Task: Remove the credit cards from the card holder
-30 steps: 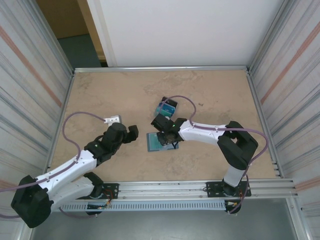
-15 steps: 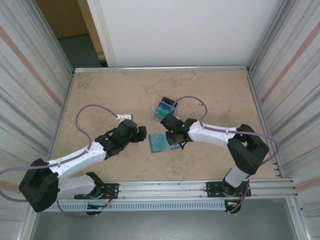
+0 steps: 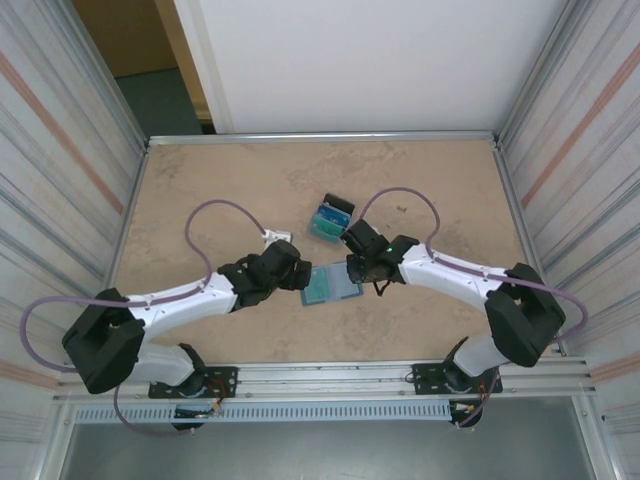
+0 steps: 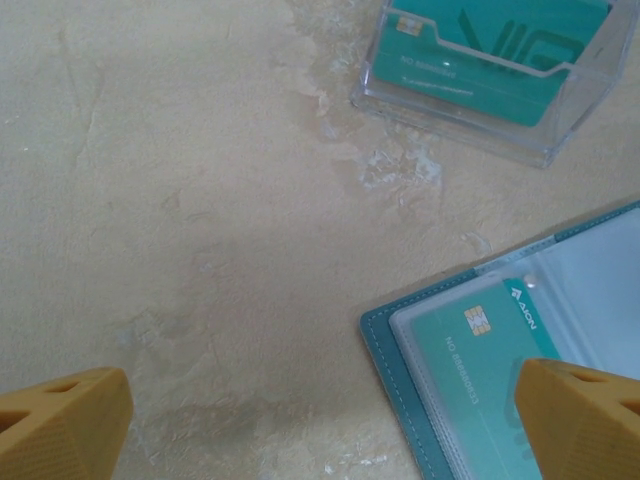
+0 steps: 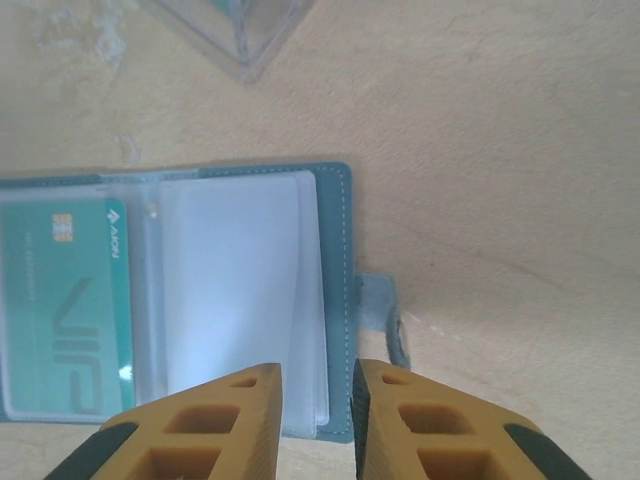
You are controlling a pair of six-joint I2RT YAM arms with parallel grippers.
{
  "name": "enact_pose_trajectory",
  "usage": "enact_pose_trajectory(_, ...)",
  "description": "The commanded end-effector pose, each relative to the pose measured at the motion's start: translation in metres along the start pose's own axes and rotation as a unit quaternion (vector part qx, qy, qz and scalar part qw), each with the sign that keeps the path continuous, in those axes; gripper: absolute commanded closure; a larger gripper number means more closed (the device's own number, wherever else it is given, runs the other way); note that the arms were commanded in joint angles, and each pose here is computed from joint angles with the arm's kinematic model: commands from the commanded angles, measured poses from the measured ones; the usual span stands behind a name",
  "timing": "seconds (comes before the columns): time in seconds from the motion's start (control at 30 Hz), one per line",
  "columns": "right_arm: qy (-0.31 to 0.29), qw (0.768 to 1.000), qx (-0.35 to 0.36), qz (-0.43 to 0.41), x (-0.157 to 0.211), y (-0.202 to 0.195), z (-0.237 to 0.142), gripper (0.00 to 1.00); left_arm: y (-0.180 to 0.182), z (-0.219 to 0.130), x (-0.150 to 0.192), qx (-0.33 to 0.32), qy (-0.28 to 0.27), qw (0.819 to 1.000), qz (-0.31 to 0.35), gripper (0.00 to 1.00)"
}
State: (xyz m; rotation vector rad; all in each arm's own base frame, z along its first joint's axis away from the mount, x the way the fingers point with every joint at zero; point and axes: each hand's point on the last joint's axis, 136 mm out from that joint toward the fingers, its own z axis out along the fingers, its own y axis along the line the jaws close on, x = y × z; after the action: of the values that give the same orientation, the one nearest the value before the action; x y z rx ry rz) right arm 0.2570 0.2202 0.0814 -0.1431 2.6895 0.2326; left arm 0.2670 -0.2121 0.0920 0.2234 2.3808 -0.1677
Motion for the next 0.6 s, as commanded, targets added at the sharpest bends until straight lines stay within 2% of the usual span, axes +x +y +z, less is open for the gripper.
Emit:
enact_pose_trajectory(0.0,-0.011,1.0,-0.01,0.026,-0.003,-0.005,-0.014,0.76,0.0,0.0,0.001,-0.018,0.004,1.0,0.021,0.01)
enact_pose_trajectory(0.3,0.003,0.993,-0.113,0.045,-0.01,0.027,-0.026,0.77,0.0,0.013,0.024,-0.024,0.034,0.999,0.021,0.01)
enact_pose_trajectory(0.57,0.052,0.979,-0.188,0.057,-0.003,0.059,-0.009,0.79,0.003,0.025,0.041,-0.034,0.055,0.997,0.03,0.01)
